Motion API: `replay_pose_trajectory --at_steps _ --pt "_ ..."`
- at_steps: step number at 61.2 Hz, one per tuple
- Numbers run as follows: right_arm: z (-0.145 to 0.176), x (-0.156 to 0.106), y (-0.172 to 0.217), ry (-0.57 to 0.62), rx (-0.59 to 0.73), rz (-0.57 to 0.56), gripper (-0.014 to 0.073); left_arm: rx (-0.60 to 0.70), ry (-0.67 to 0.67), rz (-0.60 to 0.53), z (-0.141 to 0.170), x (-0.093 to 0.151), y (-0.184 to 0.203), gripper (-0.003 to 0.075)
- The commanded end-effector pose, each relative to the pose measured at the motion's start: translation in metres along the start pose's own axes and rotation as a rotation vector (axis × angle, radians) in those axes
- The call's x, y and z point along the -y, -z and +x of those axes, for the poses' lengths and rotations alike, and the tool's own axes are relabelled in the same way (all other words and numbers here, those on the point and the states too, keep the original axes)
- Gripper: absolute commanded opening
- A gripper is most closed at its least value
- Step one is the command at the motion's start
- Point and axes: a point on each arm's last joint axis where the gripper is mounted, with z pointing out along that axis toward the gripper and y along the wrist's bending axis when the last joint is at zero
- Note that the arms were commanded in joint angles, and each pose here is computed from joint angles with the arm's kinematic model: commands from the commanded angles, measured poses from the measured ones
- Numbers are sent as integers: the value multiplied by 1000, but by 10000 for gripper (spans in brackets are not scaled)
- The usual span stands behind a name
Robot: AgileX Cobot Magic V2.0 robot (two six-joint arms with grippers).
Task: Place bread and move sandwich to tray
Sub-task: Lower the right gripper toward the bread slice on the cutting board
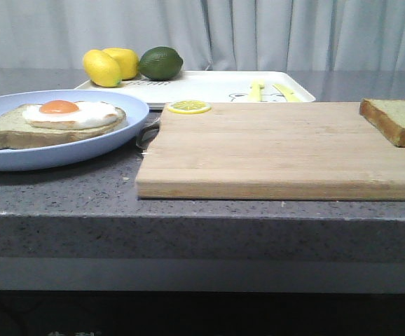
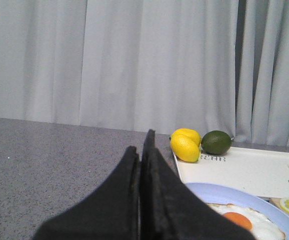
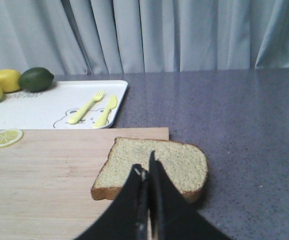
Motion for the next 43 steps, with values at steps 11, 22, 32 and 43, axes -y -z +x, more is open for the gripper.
replay_pose_trajectory --at_steps 11,22,32,43 --pt "-50 -5 -53 -70 -101 -1 -62 -121 -63 -20 -49 3 -57 -20" --pt "-50 -5 -72 -128 -144 -6 -43 -109 -63 -18 -54 4 -70 -20" --pt "-50 -5 -72 -127 -143 -5 133 -99 -61 -17 -53 4 -71 -13" --pt "-50 -5 -72 -127 -145 -5 536 -99 -61 -17 -53 4 -71 295"
